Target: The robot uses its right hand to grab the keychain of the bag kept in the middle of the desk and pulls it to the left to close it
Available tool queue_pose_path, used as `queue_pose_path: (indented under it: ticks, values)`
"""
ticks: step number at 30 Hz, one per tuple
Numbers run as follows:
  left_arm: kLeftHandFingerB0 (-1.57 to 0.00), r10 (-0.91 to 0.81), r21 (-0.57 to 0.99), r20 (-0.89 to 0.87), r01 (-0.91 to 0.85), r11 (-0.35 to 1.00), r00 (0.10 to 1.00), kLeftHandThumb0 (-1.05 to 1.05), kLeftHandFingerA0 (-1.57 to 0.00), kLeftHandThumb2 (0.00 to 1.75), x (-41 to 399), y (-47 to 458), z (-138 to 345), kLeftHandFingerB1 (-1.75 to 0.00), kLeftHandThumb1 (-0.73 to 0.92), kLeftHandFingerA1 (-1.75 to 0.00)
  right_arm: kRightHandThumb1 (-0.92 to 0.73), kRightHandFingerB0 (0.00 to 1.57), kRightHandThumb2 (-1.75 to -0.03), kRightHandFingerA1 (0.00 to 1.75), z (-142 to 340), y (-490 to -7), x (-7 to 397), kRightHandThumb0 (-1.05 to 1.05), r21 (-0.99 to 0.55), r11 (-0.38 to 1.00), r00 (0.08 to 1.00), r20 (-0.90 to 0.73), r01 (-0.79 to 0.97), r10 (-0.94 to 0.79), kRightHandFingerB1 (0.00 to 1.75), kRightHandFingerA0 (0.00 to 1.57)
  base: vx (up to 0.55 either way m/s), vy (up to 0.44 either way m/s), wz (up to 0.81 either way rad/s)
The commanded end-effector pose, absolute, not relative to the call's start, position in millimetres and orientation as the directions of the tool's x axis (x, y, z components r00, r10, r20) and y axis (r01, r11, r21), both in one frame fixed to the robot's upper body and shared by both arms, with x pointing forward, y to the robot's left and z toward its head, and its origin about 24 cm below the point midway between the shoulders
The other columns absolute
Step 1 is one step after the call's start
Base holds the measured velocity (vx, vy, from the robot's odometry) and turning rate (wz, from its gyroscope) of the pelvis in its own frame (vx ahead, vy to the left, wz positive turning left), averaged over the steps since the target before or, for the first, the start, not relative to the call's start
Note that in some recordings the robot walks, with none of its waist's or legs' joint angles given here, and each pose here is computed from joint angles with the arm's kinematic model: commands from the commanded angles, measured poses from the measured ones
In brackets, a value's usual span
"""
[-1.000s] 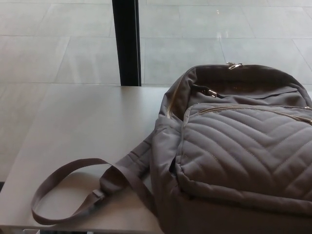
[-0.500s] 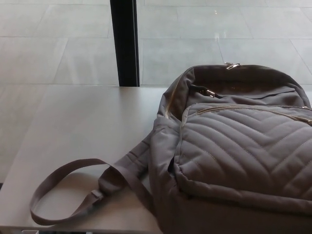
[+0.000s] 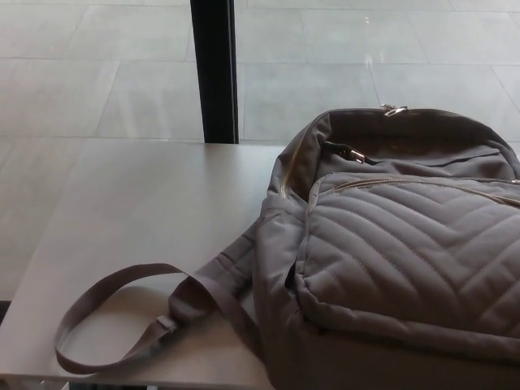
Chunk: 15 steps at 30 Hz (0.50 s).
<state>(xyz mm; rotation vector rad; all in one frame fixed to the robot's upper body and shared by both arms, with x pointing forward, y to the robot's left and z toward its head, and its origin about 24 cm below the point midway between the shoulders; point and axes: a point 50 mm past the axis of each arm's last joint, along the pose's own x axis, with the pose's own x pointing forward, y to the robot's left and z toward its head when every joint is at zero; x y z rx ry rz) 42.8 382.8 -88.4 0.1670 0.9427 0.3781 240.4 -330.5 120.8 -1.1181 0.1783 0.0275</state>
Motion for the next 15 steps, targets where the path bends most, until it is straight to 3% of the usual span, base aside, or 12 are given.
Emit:
queue_pose_path:
  ticks: [1, 2, 3, 8, 12, 13, 15]
  values:
    - [-0.57, 0.385, 0.316, -0.744, -0.22, 0.923, 0.546, -0.65, -0.64, 0.62, 43, 388, -83, -0.43, 0.72, -0.53, -0.74, 0.71, -0.87, 1.68, 113, -335, 234, 0.0, -0.895, 0.445, 0.994, -0.085, -0.043, -0.075, 1.43, 0.77, 0.0, 0.0, 0.0]
    - [-0.57, 0.384, 0.313, -0.745, -0.222, 0.923, 0.545, -0.64, -0.63, 0.62, 43, 388, -83, -0.43, 0.72, -0.53, -0.63, 0.85, -0.98, 1.45, 113, -336, 234, 0.01, -0.897, 0.441, 0.994, -0.074, -0.031, -0.081, 1.23, 1.09, 0.0, 0.0, 0.0]
    - [-0.57, 0.381, 0.304, -0.747, -0.229, 0.925, 0.545, -0.65, -0.64, 0.62, 42, 388, -84, -0.43, 0.71, -0.55, -0.74, 0.72, -0.86, 1.69, 114, -336, 233, 0.0, -0.896, 0.444, 0.995, -0.048, -0.005, -0.087, 1.42, 0.8, 0.0, 0.0, 0.0]
    - [-0.56, 0.372, 0.291, -0.745, -0.232, 0.928, 0.554, -0.66, -0.63, 0.62, 42, 388, -83, -0.43, 0.72, -0.54, -0.75, 0.71, -0.79, 1.72, 116, -339, 233, 0.0, -0.878, 0.464, 0.99, 0.061, 0.114, -0.129, 1.4, 0.81, 0.0, 0.0, 0.0]
    - [-0.55, 0.375, 0.302, -0.753, -0.222, 0.927, 0.541, -0.66, -0.63, 0.62, 41, 388, -84, -0.42, 0.72, -0.5, -0.63, 0.76, -0.97, 1.7, 121, -339, 237, 0.07, -0.81, 0.536, 0.968, 0.15, 0.238, -0.203, 1.35, 0.88, 0.0, 0.0, 0.0]
    - [-0.54, 0.368, 0.292, -0.751, -0.223, 0.93, 0.548, -0.66, -0.62, 0.62, 41, 388, -83, -0.42, 0.73, -0.51, -0.6, 0.77, -1.0, 1.67, 123, -338, 240, 0.1, -0.799, 0.548, 0.963, 0.141, 0.249, -0.231, 1.37, 0.81, 0.0, 0.0, 0.0]
    - [-0.55, 0.37, 0.287, -0.748, -0.234, 0.929, 0.551, -0.66, -0.64, 0.62, 41, 387, -84, -0.42, 0.73, -0.54, -0.53, 0.79, -1.17, 1.66, 129, -337, 248, 0.07, -0.746, 0.593, 0.951, 0.194, 0.303, -0.242, 1.35, 0.86, 0.0, 0.0, 0.0]
